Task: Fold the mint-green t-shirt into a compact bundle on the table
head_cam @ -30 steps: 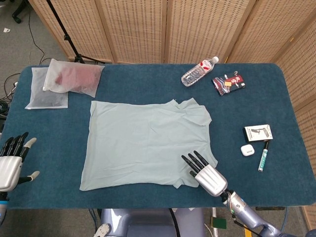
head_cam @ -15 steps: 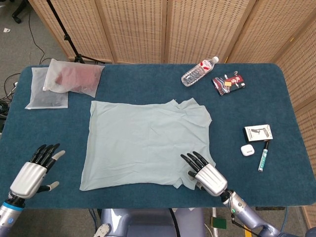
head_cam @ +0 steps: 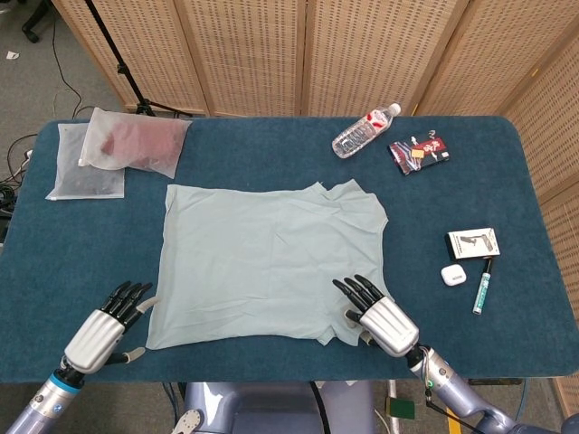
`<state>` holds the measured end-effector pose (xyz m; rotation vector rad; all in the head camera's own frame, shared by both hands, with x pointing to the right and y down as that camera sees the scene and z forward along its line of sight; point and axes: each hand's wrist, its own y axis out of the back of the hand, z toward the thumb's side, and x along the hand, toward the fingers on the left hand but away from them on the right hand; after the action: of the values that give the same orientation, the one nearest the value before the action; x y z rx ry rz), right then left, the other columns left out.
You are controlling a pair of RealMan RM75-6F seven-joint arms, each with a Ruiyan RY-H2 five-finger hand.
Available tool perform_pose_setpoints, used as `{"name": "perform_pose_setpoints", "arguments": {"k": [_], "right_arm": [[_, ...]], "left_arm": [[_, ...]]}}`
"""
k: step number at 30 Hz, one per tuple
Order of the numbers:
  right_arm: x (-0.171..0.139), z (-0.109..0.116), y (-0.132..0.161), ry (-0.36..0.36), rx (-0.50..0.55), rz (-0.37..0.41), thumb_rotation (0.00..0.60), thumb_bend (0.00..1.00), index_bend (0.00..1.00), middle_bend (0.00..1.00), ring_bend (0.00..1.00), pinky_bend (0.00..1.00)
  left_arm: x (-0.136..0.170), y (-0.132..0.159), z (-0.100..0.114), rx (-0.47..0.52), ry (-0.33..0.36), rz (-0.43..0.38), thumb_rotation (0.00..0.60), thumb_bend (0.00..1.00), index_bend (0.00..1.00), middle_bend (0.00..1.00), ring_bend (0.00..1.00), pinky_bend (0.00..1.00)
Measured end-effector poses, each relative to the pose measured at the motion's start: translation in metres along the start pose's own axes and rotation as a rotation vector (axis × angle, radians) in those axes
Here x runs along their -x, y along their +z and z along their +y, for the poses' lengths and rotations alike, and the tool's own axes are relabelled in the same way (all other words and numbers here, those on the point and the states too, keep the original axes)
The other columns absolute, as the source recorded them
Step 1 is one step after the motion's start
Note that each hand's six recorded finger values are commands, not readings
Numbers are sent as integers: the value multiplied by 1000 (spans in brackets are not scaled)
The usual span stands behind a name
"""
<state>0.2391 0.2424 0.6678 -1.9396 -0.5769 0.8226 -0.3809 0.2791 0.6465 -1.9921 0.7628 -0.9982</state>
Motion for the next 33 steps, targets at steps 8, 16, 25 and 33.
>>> {"name": "perform_pose_setpoints", "arguments": {"k": [8,16,25,33], "right_arm": [[-1,-1,-4,-2,3,-13,600,569,656,8,0,78],[0,-1,-8,-4,-3,-22,600,569,656,8,0,78],[-1,-3,-10,-2,-7,-31,600,569,656,8,0,78],[-2,-3,-11,-1,-7,-32,600,569,656,8,0,78]], "left_arm": [[-4,4,-22,11,-5,-7,600,0,249,0,0,0],[-4,1,-31,12,-16,-12,600,0,293,0,0,0],[-4,-4,-40,23,-40,-4,600,76,330,0,0,0],[-5,-6,-42,31,-44,-2,600,203,343,0,0,0]]}}
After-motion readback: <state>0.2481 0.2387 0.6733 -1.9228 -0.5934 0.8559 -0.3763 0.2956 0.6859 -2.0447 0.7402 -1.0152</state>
